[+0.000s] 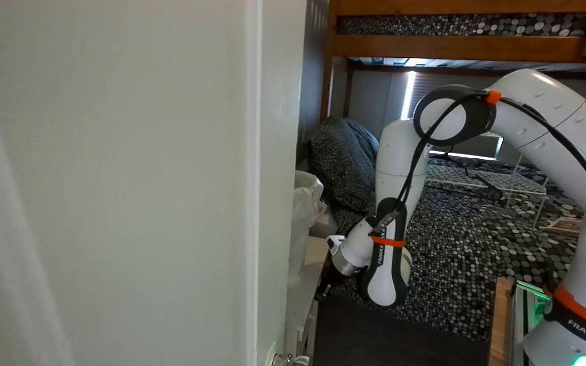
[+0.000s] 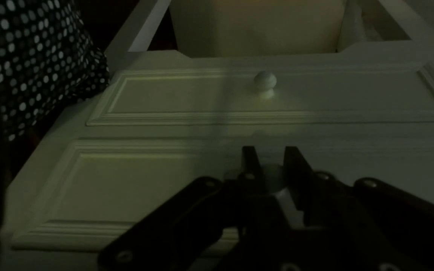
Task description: Open the drawer
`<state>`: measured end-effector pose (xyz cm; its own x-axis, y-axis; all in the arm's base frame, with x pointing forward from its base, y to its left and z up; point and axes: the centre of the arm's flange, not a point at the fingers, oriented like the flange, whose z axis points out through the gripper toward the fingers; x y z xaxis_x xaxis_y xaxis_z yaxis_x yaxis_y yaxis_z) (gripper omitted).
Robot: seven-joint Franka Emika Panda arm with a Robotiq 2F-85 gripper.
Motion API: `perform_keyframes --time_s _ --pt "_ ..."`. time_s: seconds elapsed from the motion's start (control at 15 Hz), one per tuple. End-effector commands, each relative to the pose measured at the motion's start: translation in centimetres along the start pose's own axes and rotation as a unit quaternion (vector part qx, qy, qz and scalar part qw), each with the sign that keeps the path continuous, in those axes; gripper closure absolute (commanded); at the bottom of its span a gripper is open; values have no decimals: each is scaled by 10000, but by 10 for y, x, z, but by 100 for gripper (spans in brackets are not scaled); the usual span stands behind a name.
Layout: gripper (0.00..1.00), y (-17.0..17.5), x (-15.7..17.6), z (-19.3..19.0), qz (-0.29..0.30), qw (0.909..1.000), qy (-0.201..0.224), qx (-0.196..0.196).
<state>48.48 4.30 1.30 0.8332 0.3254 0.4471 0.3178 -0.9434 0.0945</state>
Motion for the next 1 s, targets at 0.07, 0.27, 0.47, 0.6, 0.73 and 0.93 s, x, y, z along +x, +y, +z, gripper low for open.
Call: perform_keyframes --time_s 0.07,0.27,0.47,0.6,0.73,0.93 --pt "94 4 -26 -17 -121 9972 -720 -180" --pt "94 7 -38 -27 -131 9945 -1033 -130" --pt "94 12 -52 -32 -124 9913 -1304 -146" --pt "94 14 -61 -36 -119 9887 -1489 -86" --pt "94 16 -71 -39 -129 9863 -1641 -73" --pt "94 18 -83 -46 -183 9843 -1756 -87"
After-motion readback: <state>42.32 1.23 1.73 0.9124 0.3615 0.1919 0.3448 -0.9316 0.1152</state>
